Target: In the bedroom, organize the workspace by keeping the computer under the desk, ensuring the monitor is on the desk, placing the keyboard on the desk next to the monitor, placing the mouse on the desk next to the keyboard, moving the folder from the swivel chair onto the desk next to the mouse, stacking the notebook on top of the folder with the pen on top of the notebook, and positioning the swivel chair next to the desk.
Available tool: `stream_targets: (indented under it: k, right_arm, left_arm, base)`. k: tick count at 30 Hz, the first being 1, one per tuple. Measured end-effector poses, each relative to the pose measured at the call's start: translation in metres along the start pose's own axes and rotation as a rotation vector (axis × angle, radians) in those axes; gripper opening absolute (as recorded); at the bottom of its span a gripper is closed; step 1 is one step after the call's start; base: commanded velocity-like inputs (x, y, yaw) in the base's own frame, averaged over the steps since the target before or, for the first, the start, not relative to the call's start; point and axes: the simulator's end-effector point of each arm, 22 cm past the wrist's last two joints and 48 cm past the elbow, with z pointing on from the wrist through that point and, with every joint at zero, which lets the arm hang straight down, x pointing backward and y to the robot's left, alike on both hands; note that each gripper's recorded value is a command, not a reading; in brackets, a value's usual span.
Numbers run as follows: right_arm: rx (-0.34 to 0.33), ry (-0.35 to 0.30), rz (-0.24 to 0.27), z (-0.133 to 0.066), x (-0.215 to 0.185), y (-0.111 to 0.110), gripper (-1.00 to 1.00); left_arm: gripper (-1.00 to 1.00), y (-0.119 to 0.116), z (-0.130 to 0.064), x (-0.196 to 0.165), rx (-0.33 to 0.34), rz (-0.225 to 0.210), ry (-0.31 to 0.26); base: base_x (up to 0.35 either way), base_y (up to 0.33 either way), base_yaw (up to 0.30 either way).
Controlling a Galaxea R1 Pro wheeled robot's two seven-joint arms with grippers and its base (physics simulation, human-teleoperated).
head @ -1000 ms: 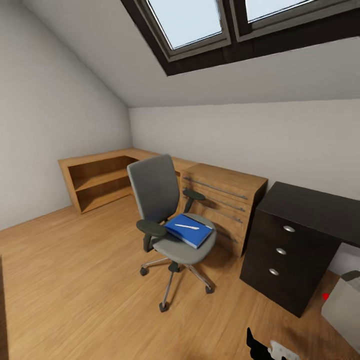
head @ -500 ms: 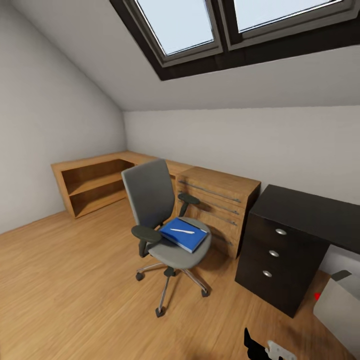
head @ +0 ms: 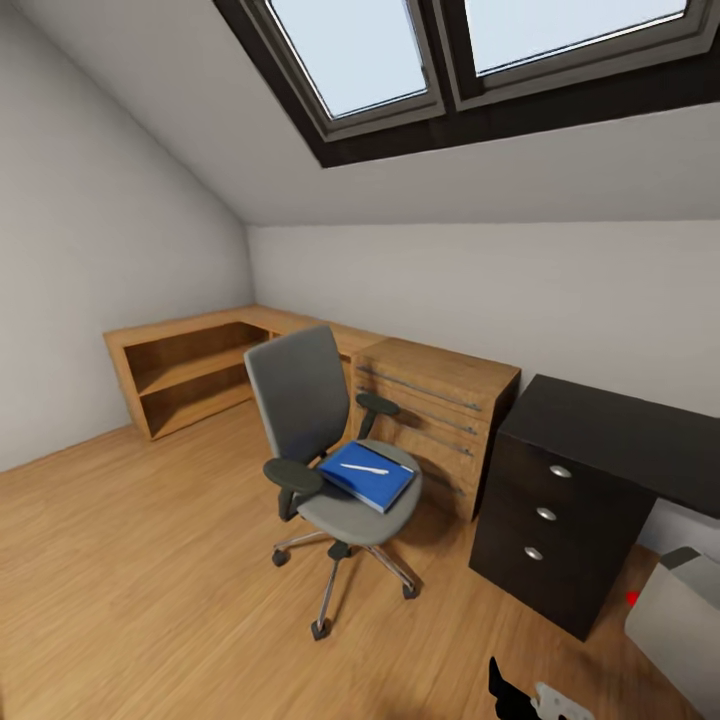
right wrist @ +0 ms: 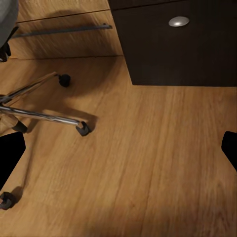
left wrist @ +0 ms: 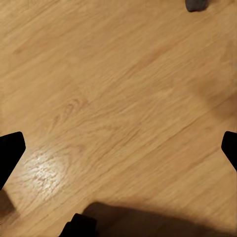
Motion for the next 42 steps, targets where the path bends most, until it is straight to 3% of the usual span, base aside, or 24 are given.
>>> stream_targets:
  k: [4, 5, 7, 9, 12, 14, 16, 19, 22, 27, 42]
  right_arm:
    - [-0.001, -0.016, -0.011, -0.006, -0.007, 0.000, 1.00]
    - [-0.010, -0.045, -0.029, -0.010, -0.012, 0.002, 1.00]
    - [-0.020, -0.101, -0.060, -0.019, -0.021, 0.002, 1.00]
    - [-0.019, -0.161, -0.087, -0.032, -0.028, -0.003, 1.00]
    - [-0.012, -0.187, -0.112, -0.053, -0.024, -0.013, 1.00]
    - [-0.009, -0.184, -0.123, -0.064, -0.019, -0.018, 1.00]
    - [-0.006, -0.176, -0.129, -0.070, -0.016, -0.021, 1.00]
    - [0.020, -0.100, -0.139, -0.095, 0.013, -0.041, 1.00]
    - [0.034, -0.024, -0.141, -0.112, 0.034, -0.053, 1.00]
    - [0.048, 0.100, -0.126, -0.121, 0.063, -0.063, 1.00]
    - [0.024, 0.124, -0.134, -0.123, 0.070, -0.055, 1.00]
  left_arm:
    - [1.00, 0.001, -0.006, -0.017, -0.002, -0.020, -0.056]
    - [1.00, 0.002, -0.009, -0.028, -0.004, -0.033, -0.102]
    - [1.00, 0.004, -0.012, -0.034, -0.009, -0.043, -0.132]
    - [1.00, 0.009, -0.015, -0.014, -0.019, -0.033, -0.097]
    - [1.00, 0.018, -0.020, 0.014, -0.034, -0.015, -0.042]
    - [1.00, 0.022, -0.024, 0.020, -0.040, -0.012, -0.036]
    - [1.00, 0.024, -0.028, 0.022, -0.044, -0.012, -0.034]
    - [1.00, 0.035, -0.036, 0.050, -0.062, 0.002, 0.023]
    - [1.00, 0.051, -0.040, 0.052, -0.083, 0.009, 0.030]
    - [1.00, 0.061, -0.041, 0.053, -0.098, 0.011, 0.031]
    - [1.00, 0.060, -0.042, 0.055, -0.096, 0.012, 0.036]
  base:
    - [0.000, 0.000, 0.000]
    - [0.000, 0.000, 0.000]
    - [0.000, 0.000, 0.000]
    - [0.000, 0.000, 0.000]
    - [0.000, 0.000, 0.000]
    - [0.000, 0.000, 0.000]
    - [-0.016, 0.000, 0.000]
    - [-0.186, 0.024, 0.000]
    - [-0.283, 0.067, 0.000]
    - [-0.117, 0.028, 0.000]
    - [-0.078, 0.076, -0.165]
